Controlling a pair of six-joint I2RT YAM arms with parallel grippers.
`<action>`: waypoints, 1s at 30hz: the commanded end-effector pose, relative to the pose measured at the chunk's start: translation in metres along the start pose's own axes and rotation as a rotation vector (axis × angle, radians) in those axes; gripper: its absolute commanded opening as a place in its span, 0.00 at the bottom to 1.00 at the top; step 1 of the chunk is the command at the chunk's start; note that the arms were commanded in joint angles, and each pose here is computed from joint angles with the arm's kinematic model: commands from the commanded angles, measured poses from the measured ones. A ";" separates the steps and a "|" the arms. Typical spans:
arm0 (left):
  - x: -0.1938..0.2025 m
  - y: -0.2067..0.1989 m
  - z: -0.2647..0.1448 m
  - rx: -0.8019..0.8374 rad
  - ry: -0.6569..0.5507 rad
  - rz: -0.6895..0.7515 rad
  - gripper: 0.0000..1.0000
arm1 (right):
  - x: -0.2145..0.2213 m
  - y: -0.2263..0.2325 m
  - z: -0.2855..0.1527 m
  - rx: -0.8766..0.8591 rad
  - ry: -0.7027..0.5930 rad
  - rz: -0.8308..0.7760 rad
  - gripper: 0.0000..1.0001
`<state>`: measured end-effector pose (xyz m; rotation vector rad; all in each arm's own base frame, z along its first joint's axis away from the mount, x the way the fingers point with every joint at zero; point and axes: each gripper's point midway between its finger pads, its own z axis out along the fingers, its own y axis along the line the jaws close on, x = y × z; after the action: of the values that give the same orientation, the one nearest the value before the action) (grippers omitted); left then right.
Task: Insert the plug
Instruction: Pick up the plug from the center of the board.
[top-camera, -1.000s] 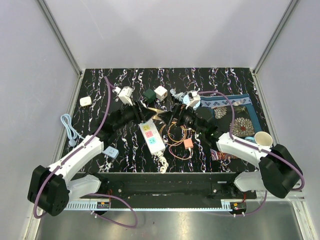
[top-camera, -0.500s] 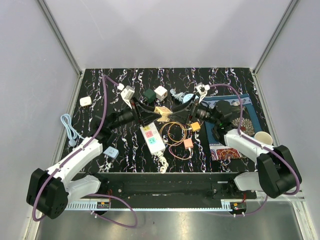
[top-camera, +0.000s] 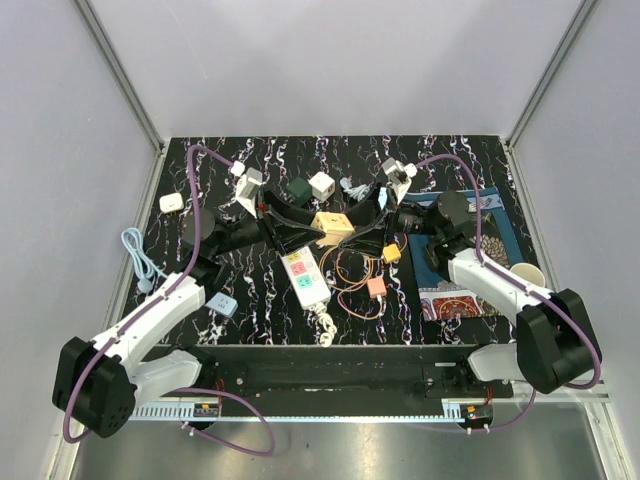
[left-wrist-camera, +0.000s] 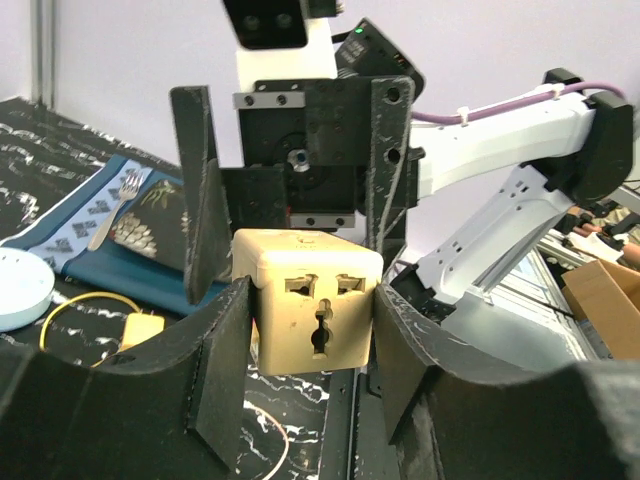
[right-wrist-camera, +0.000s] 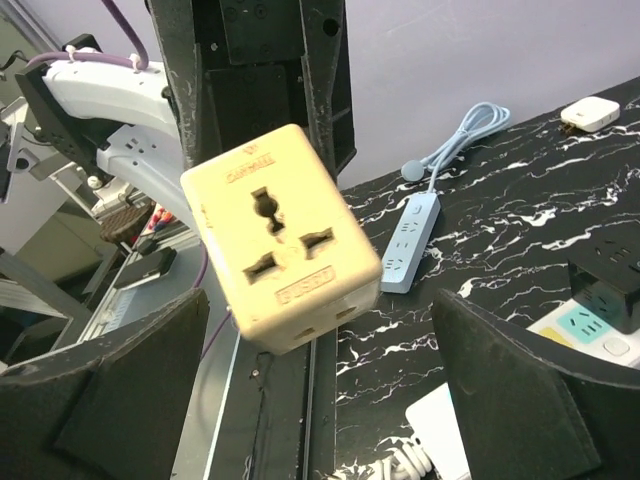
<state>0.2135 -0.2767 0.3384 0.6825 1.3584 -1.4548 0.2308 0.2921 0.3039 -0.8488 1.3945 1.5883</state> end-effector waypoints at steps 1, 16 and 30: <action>-0.041 -0.041 0.007 0.140 -0.088 0.150 0.00 | -0.018 0.018 0.004 -0.100 0.005 -0.096 0.96; -0.024 -0.027 0.011 0.100 -0.019 0.136 0.08 | -0.018 0.032 0.005 -0.211 0.021 -0.079 0.14; -0.027 0.014 -0.034 -0.284 0.329 0.391 0.95 | -0.007 0.010 0.002 -0.082 0.121 -0.180 0.00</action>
<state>0.2277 -0.2635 0.3447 0.8714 1.4806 -1.1019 0.2239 0.2954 0.2965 -0.9942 1.3961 1.6615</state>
